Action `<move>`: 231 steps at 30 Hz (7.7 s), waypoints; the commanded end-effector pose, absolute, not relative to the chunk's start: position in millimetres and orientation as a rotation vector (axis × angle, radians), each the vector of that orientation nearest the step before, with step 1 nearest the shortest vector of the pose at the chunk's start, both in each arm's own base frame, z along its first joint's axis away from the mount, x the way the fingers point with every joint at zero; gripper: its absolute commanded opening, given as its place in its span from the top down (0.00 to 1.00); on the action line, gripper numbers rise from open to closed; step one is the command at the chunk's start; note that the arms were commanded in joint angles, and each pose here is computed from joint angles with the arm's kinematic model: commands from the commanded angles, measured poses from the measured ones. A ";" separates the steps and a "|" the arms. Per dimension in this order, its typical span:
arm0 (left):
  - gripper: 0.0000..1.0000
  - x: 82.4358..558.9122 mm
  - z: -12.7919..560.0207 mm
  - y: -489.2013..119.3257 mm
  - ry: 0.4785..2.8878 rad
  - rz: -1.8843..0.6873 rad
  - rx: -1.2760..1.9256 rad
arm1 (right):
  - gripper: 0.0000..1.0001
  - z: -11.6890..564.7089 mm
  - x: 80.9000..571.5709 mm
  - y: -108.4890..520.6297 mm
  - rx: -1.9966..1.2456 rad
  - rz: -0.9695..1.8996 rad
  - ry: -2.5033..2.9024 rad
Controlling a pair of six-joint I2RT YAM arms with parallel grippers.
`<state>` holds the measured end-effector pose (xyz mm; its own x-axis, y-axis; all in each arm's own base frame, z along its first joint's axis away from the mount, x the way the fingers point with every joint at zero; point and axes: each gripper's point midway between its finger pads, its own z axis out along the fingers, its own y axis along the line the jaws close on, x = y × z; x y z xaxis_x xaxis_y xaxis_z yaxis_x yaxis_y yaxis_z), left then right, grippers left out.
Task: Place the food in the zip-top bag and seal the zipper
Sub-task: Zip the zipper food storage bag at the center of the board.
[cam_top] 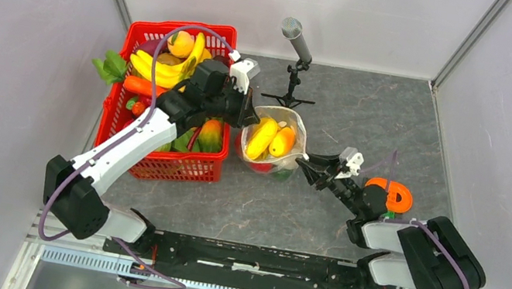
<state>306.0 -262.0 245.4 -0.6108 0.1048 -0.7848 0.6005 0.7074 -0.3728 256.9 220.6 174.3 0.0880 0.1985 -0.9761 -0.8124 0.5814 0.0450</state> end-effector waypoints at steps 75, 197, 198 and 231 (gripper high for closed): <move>0.98 299.2 268.8 -270.5 2.055 -0.918 0.530 | 1.00 298.2 232.9 204.8 -0.510 0.799 0.764; 0.98 184.8 282.2 -408.6 1.039 -0.679 1.820 | 0.59 241.9 207.2 209.2 -0.937 0.680 1.208; 0.98 182.6 283.9 -409.2 1.033 -0.691 1.822 | 0.58 241.7 207.0 209.8 -0.943 0.680 1.202; 0.98 211.2 252.9 -364.8 1.234 -0.587 1.822 | 1.00 230.6 217.5 196.7 -0.770 0.660 1.237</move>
